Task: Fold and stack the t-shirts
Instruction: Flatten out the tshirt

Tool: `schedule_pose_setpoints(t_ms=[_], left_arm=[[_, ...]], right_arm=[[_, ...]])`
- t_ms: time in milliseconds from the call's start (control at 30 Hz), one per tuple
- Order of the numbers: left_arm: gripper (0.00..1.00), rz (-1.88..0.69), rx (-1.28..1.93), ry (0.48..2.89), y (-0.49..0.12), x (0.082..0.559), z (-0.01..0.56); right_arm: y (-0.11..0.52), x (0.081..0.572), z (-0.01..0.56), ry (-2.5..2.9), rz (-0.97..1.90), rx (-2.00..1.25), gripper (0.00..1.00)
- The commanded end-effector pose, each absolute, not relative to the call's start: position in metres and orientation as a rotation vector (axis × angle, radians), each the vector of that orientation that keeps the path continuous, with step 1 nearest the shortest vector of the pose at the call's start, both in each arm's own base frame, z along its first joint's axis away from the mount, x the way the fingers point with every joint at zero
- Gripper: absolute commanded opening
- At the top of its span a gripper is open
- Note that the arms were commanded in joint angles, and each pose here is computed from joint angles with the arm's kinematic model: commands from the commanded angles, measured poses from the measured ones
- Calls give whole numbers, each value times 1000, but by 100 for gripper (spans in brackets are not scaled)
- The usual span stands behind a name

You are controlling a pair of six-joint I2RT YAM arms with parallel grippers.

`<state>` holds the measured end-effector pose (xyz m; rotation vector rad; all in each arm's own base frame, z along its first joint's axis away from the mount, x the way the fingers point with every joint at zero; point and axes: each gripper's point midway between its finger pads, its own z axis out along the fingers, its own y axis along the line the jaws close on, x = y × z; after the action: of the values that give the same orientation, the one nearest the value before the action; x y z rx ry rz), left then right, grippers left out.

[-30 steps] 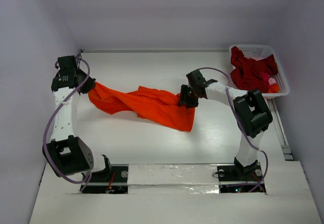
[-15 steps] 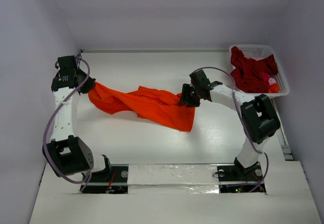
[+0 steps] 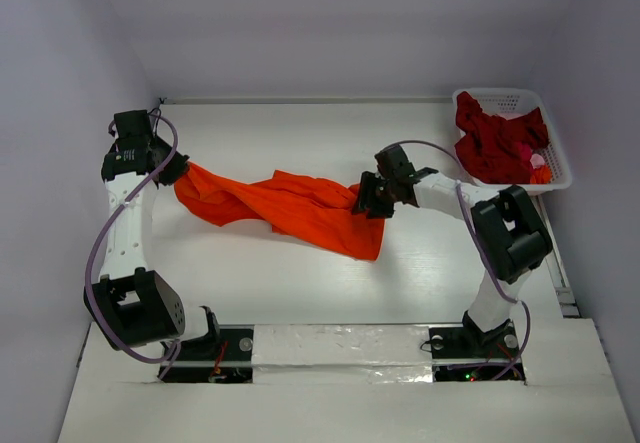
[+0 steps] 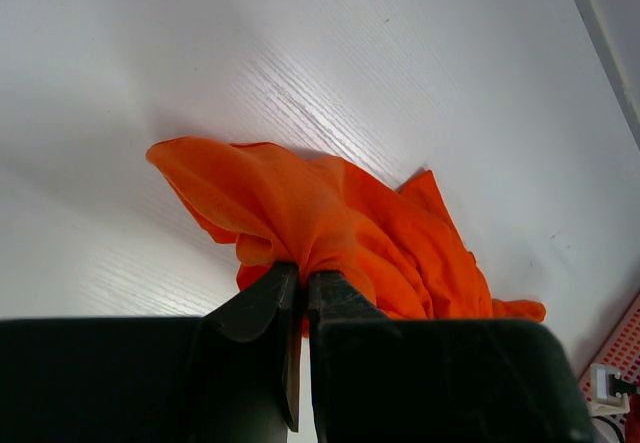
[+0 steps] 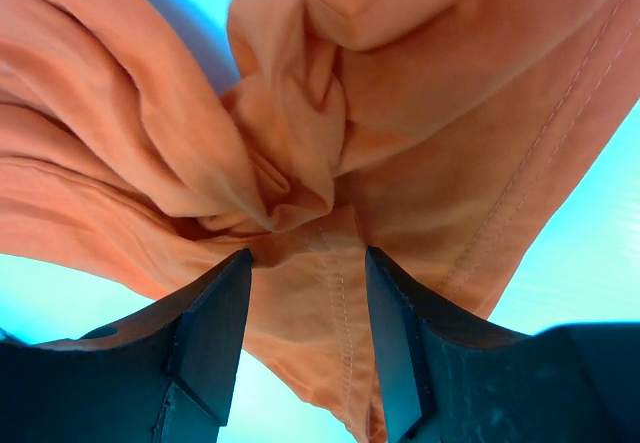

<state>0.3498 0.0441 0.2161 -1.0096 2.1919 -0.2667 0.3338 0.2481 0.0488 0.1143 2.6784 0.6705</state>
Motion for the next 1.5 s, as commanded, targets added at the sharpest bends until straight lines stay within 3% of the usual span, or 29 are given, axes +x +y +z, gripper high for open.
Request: schedule_pose_setpoints(t_ms=[0,867,1067,1467], left_arm=[[0,-258,-978,2136,50,354,237],[0,-259,-978,2138,50,353,237],[0,-257,-978,2137,50,354,237],[0,-255,-979,2137,51,356,238]], right_arm=[[260,338,56,2623,758,152,55],[228,362,45,2540,828,305,52],[231,362,42,2547,852,300,32],[237,359,41,2552,897,277,38]])
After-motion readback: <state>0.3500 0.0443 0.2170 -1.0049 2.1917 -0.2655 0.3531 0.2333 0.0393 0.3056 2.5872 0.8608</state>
